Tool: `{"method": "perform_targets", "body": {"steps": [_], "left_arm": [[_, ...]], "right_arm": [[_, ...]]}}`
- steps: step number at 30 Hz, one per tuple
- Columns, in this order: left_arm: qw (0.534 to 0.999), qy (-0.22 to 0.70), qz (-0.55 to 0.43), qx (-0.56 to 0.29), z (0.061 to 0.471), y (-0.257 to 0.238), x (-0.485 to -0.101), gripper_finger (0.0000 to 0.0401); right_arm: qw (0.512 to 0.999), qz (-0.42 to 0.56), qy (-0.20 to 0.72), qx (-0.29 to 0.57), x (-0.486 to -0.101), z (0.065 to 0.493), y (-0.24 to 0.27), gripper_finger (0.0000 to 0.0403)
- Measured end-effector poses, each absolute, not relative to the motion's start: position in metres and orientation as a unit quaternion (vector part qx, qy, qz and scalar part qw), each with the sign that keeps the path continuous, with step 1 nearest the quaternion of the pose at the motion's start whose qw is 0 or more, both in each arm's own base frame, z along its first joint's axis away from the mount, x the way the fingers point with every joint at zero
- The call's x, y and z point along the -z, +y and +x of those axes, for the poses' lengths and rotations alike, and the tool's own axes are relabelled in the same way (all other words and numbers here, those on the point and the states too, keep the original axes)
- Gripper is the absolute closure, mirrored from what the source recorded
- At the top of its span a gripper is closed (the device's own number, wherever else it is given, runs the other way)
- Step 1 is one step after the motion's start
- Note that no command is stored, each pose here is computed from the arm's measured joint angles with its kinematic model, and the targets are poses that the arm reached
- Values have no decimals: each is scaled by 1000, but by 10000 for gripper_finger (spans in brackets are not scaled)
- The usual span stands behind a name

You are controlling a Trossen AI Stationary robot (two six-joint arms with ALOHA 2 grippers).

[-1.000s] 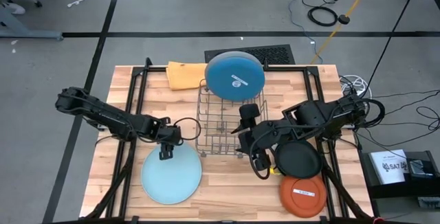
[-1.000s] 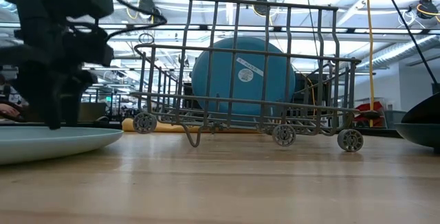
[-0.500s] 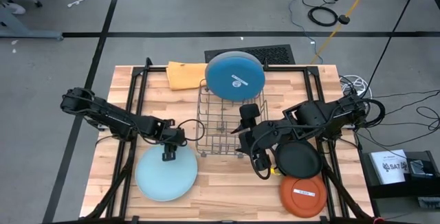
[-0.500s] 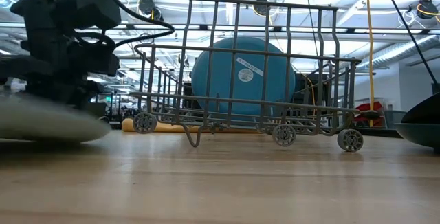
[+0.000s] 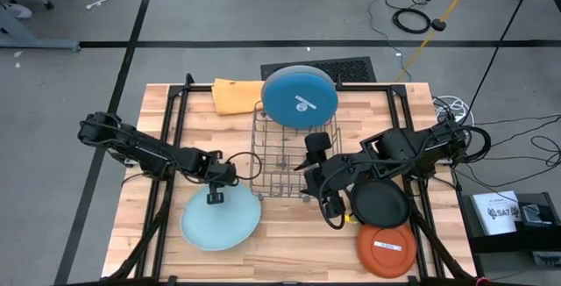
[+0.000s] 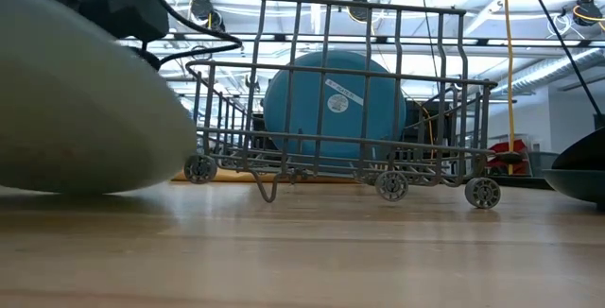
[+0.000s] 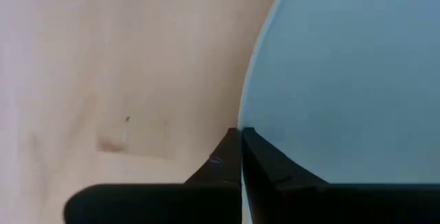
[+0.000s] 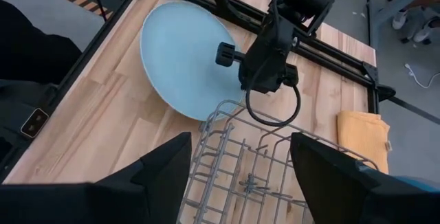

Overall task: Sort dishes
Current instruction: Put the light blue plate into the dish rack

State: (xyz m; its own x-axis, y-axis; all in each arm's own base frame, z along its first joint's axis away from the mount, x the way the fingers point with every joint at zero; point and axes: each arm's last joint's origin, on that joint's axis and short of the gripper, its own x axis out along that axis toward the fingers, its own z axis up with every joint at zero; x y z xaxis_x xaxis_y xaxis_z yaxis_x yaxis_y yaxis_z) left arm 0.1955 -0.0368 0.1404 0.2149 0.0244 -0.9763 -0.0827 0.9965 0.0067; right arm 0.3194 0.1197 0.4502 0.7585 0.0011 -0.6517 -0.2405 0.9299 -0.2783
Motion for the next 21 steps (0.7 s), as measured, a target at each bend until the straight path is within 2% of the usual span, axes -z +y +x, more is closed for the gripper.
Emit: {"method": "perform_targets", "body": {"steps": [7,21], "left_arm": [[767,639,17,-59,197,-35,-166,401],[792,608,9,-62,202,-35,-187,401]], "right_arm": [[921,-176,341,-66,-450,319,120,161],[921,-176,342,-66,-450,319,120,161]]}}
